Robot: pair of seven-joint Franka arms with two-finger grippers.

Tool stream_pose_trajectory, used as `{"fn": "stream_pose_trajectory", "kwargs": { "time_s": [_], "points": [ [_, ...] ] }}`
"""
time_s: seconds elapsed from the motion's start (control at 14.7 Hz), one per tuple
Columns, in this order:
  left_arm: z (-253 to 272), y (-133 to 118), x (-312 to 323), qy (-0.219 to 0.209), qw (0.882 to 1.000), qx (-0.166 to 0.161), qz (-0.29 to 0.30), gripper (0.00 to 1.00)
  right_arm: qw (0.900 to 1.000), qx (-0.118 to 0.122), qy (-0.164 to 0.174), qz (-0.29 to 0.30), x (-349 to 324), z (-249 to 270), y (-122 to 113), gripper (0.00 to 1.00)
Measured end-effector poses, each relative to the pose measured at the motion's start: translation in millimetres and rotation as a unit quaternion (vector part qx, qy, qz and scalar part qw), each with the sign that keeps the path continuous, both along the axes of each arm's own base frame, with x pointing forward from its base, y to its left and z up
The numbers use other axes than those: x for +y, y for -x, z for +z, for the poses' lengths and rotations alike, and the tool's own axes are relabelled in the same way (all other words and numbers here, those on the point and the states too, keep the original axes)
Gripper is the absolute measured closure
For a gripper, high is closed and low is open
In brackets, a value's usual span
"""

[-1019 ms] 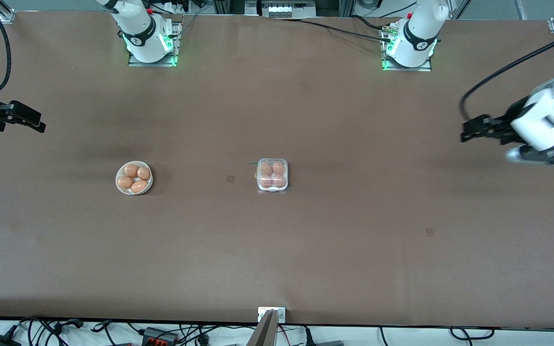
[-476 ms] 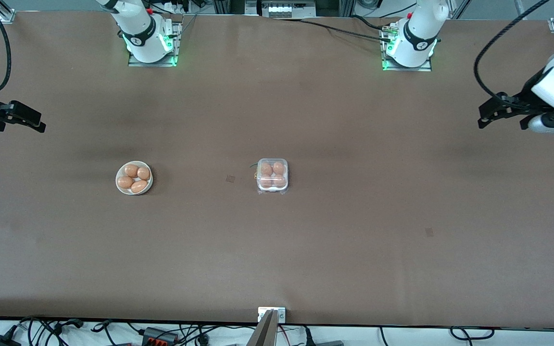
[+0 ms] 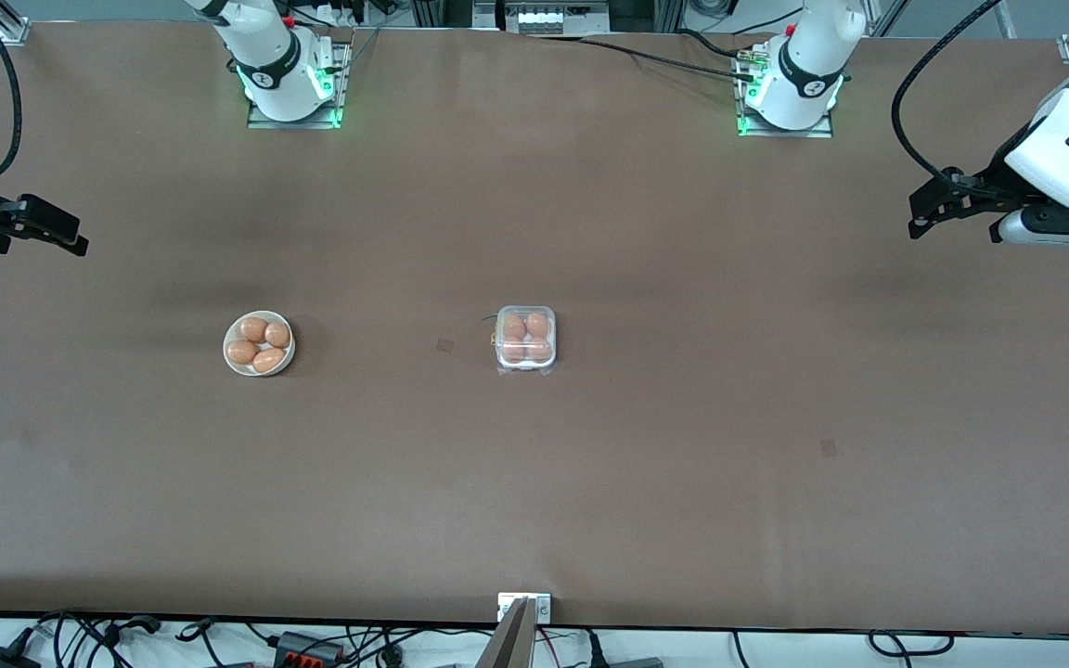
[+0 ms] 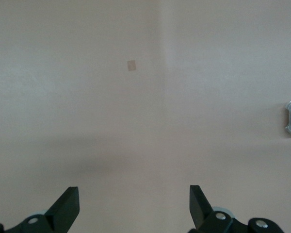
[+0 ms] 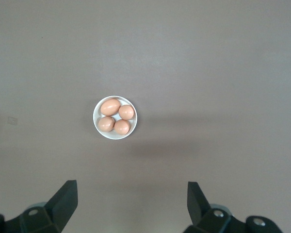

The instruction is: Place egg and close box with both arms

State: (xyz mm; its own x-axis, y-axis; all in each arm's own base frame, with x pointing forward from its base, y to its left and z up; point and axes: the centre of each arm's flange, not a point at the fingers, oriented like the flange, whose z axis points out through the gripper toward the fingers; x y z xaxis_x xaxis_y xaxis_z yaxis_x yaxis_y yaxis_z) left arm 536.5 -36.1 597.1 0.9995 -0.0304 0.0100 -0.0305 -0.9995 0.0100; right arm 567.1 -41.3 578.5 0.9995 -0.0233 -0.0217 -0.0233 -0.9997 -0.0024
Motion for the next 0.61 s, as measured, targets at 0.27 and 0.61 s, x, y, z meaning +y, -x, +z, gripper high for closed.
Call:
{"fn": "stream_pose_trajectory", "kwargs": {
  "time_s": [0.27,0.61],
  "points": [
    [-1.4,2.2,-3.1,-0.001,1.000,0.009,-0.003,0.00,1.000,0.000,0.000,0.000,0.0,0.0,0.0,0.00],
    [2.0,1.0,-4.2,-0.001,1.000,0.007,-0.004,0.00,1.000,0.003,0.000,-0.009,0.6,-0.6,0.7,0.00]
  ]
}}
